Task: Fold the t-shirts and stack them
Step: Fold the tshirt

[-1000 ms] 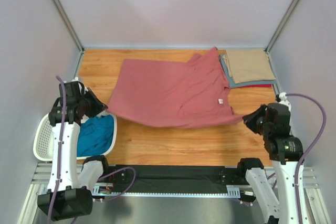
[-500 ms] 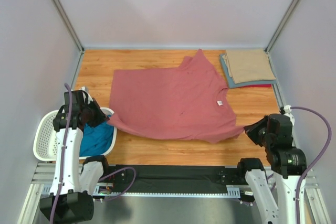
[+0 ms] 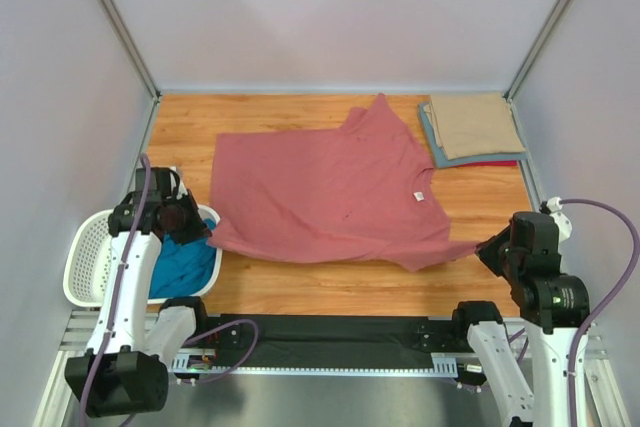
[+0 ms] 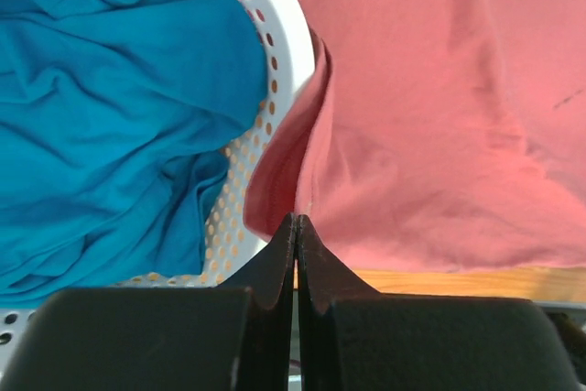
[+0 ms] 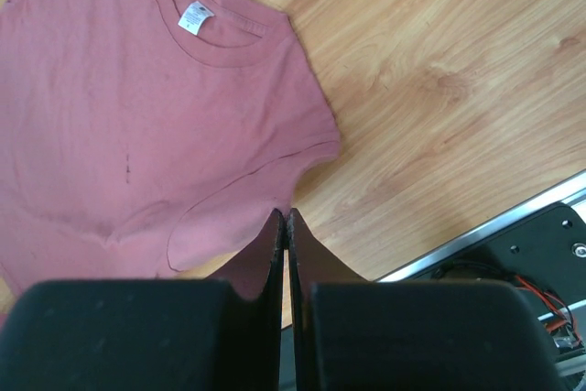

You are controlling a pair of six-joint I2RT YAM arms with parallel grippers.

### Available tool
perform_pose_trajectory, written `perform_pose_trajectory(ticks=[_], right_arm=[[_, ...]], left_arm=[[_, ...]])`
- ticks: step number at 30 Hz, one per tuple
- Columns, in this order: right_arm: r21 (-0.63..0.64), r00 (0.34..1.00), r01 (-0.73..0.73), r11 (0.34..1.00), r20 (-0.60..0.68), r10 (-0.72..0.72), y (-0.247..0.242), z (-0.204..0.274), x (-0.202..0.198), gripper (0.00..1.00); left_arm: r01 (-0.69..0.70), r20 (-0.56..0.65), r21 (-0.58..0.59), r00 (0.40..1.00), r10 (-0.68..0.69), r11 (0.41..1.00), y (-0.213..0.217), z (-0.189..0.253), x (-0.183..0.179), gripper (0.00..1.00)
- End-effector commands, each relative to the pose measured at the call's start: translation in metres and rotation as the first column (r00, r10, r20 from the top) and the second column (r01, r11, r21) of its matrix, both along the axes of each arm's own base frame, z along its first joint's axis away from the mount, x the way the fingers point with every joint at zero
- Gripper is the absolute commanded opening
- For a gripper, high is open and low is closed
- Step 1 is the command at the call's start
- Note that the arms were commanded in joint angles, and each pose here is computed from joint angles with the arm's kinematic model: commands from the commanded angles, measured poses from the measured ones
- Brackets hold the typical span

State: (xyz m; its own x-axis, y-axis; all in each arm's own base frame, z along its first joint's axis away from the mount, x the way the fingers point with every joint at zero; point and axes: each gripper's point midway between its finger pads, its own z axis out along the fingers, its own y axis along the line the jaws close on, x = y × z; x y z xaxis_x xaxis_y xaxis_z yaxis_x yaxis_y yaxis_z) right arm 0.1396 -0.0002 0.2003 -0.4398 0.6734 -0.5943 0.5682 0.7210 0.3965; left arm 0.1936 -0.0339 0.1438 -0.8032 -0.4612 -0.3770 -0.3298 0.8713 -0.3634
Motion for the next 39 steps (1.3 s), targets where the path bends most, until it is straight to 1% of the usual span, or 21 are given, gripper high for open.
perform_pose_trajectory(ticks=[1,6,9,11,13,15,18,21,26,30,32,34,36,39], right_arm=[[-0.054,0.999,0.019,0.998,0.048,-0.016,-0.01,0.018,0.007,0.0],[-0.085,0.997,0.043,0.995,0.064,-0.038,-0.017,0.024,0.011,0.0],[-0.083,0.997,0.034,0.996,0.067,-0.028,-0.016,0.027,0.014,0.0],[-0.102,0.999,0.03,0.994,0.045,-0.026,-0.018,0.024,0.013,0.0],[-0.138,0.999,0.045,0.989,0.023,-0.042,-0.025,0.022,0.01,0.0],[-0.185,0.995,0.096,0.978,0.027,-0.092,-0.037,0.025,0.005,0.0],[-0.193,0.987,0.152,0.969,0.078,-0.14,-0.044,0.038,0.005,0.0],[-0.199,0.984,0.173,0.965,0.075,-0.161,-0.048,0.044,0.01,0.0],[-0.217,0.987,0.159,0.963,0.042,-0.154,-0.048,0.042,0.02,0.0],[-0.248,0.987,0.159,0.956,0.013,-0.161,-0.053,0.04,0.026,0.0],[-0.251,0.988,0.152,0.956,-0.001,-0.158,-0.053,0.038,0.029,0.0],[-0.238,0.993,0.116,0.964,-0.009,-0.122,-0.047,0.035,0.035,0.0],[-0.226,0.995,0.09,0.97,-0.019,-0.097,-0.043,0.029,0.041,0.0],[-0.219,0.996,0.083,0.972,-0.022,-0.09,-0.041,0.024,0.05,0.0]], left_arm=[[-0.002,-0.021,0.087,1.0,0.003,0.996,0.012,0.007,0.001,0.0],[0.022,-0.018,0.051,1.0,-0.021,0.998,-0.002,0.01,0.005,0.0],[0.055,-0.055,0.083,0.997,-0.051,0.995,-0.007,0.004,-0.002,0.0],[0.05,-0.076,0.133,0.996,-0.04,0.99,-0.002,0.002,-0.008,0.0],[0.041,-0.069,0.169,0.997,-0.029,0.985,0.003,0.004,-0.01,0.0],[0.04,-0.063,0.165,0.998,-0.03,0.985,0.003,0.008,-0.013,0.0],[0.063,-0.063,0.137,0.996,-0.055,0.988,-0.009,0.009,-0.017,0.0],[0.097,-0.087,0.141,0.992,-0.086,0.985,-0.017,0.002,-0.023,0.0],[0.173,-0.124,0.106,0.979,-0.16,0.979,-0.034,-0.006,-0.033,0.0],[0.195,-0.128,0.057,0.974,-0.187,0.979,-0.051,-0.009,-0.041,0.0],[0.239,-0.164,0.036,0.959,-0.23,0.97,-0.061,-0.019,-0.05,0.0],[0.277,-0.213,0.018,0.94,-0.267,0.961,-0.07,-0.029,-0.059,0.0],[0.285,-0.233,0.034,0.934,-0.27,0.958,-0.07,-0.03,-0.06,0.0],[0.24,-0.203,0.115,0.956,-0.213,0.964,-0.058,-0.024,-0.047,0.0]])
